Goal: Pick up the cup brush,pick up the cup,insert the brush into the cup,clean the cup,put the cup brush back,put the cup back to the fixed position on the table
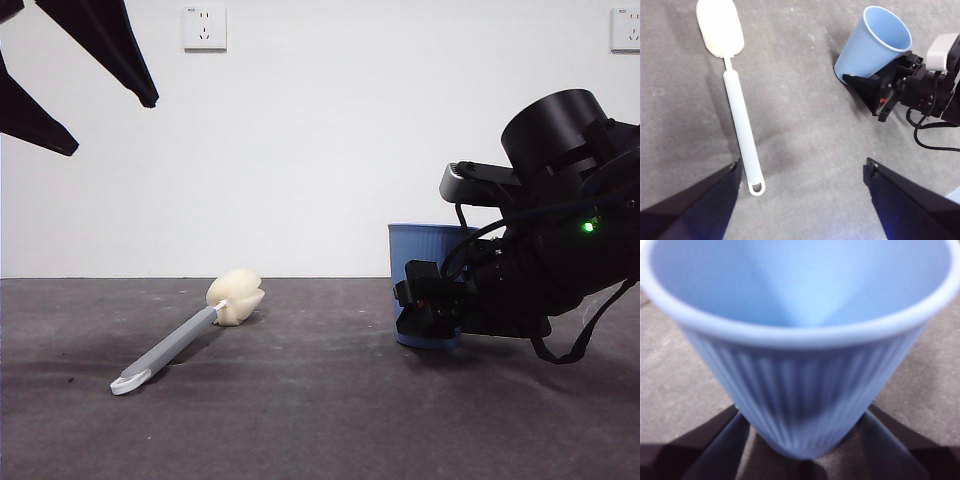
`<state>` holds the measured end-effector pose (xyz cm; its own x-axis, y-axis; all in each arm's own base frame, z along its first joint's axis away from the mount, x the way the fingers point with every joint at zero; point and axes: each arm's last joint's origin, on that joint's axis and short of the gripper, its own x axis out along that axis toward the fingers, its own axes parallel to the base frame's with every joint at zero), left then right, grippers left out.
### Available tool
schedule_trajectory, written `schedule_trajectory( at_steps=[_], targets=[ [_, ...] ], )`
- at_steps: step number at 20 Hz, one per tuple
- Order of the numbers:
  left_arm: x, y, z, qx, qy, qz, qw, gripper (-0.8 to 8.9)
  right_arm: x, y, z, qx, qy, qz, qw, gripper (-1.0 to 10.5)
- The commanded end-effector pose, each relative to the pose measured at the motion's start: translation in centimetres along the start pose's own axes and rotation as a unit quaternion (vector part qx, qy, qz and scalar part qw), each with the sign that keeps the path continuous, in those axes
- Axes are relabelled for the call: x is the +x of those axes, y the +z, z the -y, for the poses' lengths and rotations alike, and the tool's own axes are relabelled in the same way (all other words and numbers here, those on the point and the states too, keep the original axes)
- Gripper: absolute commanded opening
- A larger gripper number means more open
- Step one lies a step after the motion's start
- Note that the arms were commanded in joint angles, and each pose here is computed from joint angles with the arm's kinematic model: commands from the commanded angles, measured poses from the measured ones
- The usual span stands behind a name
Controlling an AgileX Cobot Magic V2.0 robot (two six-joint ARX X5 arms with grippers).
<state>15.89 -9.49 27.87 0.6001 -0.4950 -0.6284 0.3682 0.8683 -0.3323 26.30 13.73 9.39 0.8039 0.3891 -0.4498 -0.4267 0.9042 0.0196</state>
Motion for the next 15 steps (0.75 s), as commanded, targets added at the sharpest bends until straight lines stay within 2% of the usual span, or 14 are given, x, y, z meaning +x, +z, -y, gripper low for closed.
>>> schedule_trajectory(
  at_steps=[1, 2, 5, 7, 12, 15],
  targets=[
    [0.1, -0.2, -0.1, 0.007, 0.002, -0.001, 1.0, 4.09, -0.1, -1.9, 0.0, 0.01, 0.001, -0.059, 0.998, 4.3],
    [0.1, -0.2, -0.1, 0.007, 0.002, -0.002, 1.0, 4.09, -0.1, -2.0, 0.0, 0.013, 0.0, -0.065, 0.998, 4.7],
    [0.1, -0.2, -0.1, 0.007, 0.003, -0.005, 1.0, 4.08, -0.2, -2.4, 0.0, 0.015, -0.001, -0.087, 0.996, 4.8],
    [0.1, -0.2, -0.1, 0.007, 0.003, -0.005, 1.0, 4.09, -0.2, -2.6, 0.0, 0.021, -0.002, -0.097, 0.995, 5.5],
    [0.1, -0.2, -0.1, 0.007, 0.003, -0.004, 1.0, 4.09, -1.1, -2.4, -0.2, 0.033, -0.003, -0.136, 0.99, 5.4],
    [0.1, -0.2, -0.1, 0.007, 0.003, -0.004, 1.0, 4.09, -2.9, -1.1, -0.7, 0.035, 0.0, -0.162, 0.986, 5.4]
  ],
)
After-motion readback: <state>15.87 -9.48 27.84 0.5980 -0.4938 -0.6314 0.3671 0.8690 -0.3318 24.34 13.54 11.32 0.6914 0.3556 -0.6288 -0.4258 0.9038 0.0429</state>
